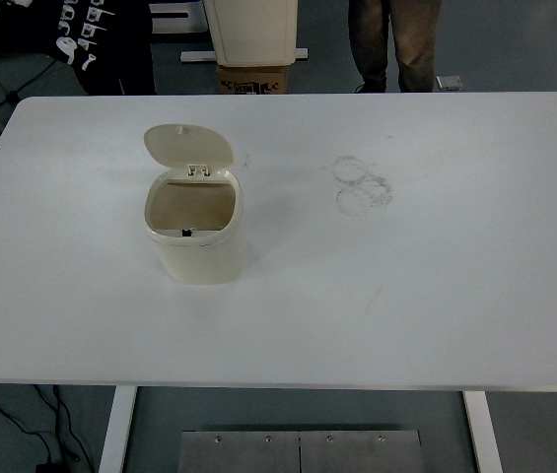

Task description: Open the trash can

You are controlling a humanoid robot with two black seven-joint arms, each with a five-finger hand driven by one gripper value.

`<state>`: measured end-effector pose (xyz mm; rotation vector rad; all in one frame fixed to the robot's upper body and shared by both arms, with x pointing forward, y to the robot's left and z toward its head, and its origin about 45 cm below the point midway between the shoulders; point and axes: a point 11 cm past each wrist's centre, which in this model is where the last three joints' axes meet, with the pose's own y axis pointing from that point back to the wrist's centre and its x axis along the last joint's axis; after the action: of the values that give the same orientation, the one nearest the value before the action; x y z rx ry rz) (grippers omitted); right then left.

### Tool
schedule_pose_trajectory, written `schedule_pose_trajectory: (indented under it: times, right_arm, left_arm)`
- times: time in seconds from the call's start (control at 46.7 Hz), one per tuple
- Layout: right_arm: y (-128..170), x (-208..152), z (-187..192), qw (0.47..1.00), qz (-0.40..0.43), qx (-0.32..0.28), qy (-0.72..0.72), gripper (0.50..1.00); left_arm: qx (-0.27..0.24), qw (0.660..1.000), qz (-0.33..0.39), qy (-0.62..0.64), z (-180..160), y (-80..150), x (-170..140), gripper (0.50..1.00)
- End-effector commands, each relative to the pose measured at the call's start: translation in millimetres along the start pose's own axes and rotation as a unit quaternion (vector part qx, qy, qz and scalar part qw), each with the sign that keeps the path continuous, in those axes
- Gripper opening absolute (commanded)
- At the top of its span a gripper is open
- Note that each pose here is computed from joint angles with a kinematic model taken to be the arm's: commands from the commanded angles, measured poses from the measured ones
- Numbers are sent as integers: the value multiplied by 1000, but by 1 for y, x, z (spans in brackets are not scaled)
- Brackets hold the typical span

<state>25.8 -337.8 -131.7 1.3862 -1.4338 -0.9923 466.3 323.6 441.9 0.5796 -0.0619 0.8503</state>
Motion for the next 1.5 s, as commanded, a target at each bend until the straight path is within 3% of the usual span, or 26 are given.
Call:
schedule_pose_trajectory:
  times: [0.0,0.407,0.813,1.049,1.306,1.477]
  right_arm:
    - [0,0,-1,1000,0,1,0,991]
    - [0,0,0,1000,0,0,0,991]
    - [0,0,0,1000,0,0,0,991]
    - [0,0,0,1000,0,0,0,991]
    - [0,0,0,1000,0,0,0,991]
    - [0,0,0,1000,0,0,0,991]
  left_arm:
    - [-15,999,17,28,-12,4,12,1000]
    - [-96,976,96,169,-68,12,48,1000]
    - [-215,893,212,335,-132,51,92,1000]
    - [-252,861,247,366,-172,59,88,1000]
    - [-278,818,259,431,-206,50,75,1000]
    - [-278,799,257,467,-228,30,57,1000]
